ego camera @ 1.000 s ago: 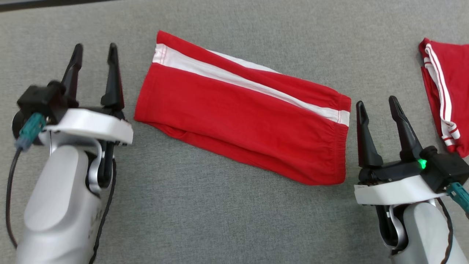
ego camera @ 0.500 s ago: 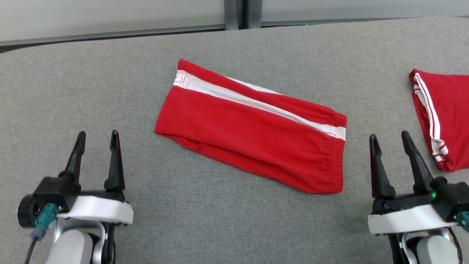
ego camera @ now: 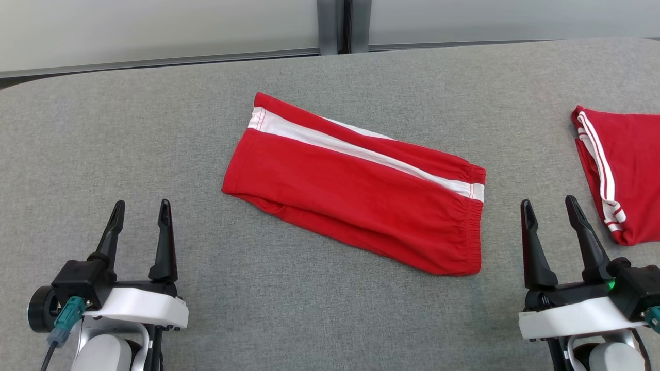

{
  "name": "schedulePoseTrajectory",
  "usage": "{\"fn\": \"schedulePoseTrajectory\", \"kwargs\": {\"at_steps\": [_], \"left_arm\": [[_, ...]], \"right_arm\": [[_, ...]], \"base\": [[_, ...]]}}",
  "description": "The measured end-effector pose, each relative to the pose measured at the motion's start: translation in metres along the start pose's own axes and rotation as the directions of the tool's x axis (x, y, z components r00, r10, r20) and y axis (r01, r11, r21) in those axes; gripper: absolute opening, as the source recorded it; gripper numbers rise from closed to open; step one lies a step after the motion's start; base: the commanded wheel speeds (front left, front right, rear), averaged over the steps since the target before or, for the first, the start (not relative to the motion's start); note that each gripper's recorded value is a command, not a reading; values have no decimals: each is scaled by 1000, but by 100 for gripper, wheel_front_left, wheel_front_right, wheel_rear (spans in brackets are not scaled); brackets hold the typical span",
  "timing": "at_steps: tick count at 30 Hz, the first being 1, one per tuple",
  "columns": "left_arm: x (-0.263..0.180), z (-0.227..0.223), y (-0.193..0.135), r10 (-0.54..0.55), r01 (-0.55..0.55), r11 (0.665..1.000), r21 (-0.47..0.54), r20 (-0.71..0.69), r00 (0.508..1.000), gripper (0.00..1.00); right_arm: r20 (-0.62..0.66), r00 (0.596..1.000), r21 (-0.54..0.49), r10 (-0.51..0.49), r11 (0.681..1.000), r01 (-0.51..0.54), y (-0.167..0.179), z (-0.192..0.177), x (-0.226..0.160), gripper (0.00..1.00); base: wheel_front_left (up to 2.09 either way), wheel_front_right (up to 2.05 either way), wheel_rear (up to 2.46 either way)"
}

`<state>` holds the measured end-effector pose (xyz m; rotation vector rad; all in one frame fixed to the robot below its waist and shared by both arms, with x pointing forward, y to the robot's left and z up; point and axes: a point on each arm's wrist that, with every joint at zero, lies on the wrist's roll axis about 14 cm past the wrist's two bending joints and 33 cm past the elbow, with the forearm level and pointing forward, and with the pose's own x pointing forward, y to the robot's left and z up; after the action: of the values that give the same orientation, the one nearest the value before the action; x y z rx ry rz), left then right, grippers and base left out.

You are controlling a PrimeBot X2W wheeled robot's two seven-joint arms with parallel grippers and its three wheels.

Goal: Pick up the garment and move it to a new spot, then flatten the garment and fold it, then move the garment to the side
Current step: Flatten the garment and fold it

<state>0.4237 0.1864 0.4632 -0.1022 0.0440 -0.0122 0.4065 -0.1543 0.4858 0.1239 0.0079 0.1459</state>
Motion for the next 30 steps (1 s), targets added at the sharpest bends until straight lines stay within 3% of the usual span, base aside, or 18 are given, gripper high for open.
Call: {"fn": "schedulePoseTrajectory", "kwargs": {"at_steps": [6,12,17,20,25,27,28,30], "left_arm": [[2,-3,-7,-26,26,1000,-7,-10,1000,100],[32,-13,-40,-158,156,987,-32,-86,984,100],[55,-51,-65,-242,233,970,-64,-260,935,100],[57,-85,-70,-256,243,966,-83,-398,881,100],[63,-106,-74,-264,246,964,-102,-484,834,100],[66,-110,-77,-273,255,961,-106,-507,818,39],[66,-111,-78,-275,259,960,-103,-514,812,3],[67,-112,-78,-278,264,959,-102,-523,806,0]], "right_arm": [[-10,1000,0,1,1000,-1,0,-3,3,100],[-29,999,-3,13,1000,-13,2,-11,12,100],[-50,999,-1,15,1000,-15,1,-20,19,100],[-63,998,2,0,1000,0,-4,-25,18,100],[-86,996,8,-24,1000,24,-11,-34,15,100],[-95,995,8,-31,999,32,-13,-37,14,100],[-95,995,8,-33,999,34,-14,-37,13,100],[-95,995,10,-34,999,35,-14,-37,14,100]], "base": [[0,0,0],[0,0,0],[0,0,0],[0,0,0],[0,0,0],[0,0,0],[0,0,0],[0,0,0]]}}
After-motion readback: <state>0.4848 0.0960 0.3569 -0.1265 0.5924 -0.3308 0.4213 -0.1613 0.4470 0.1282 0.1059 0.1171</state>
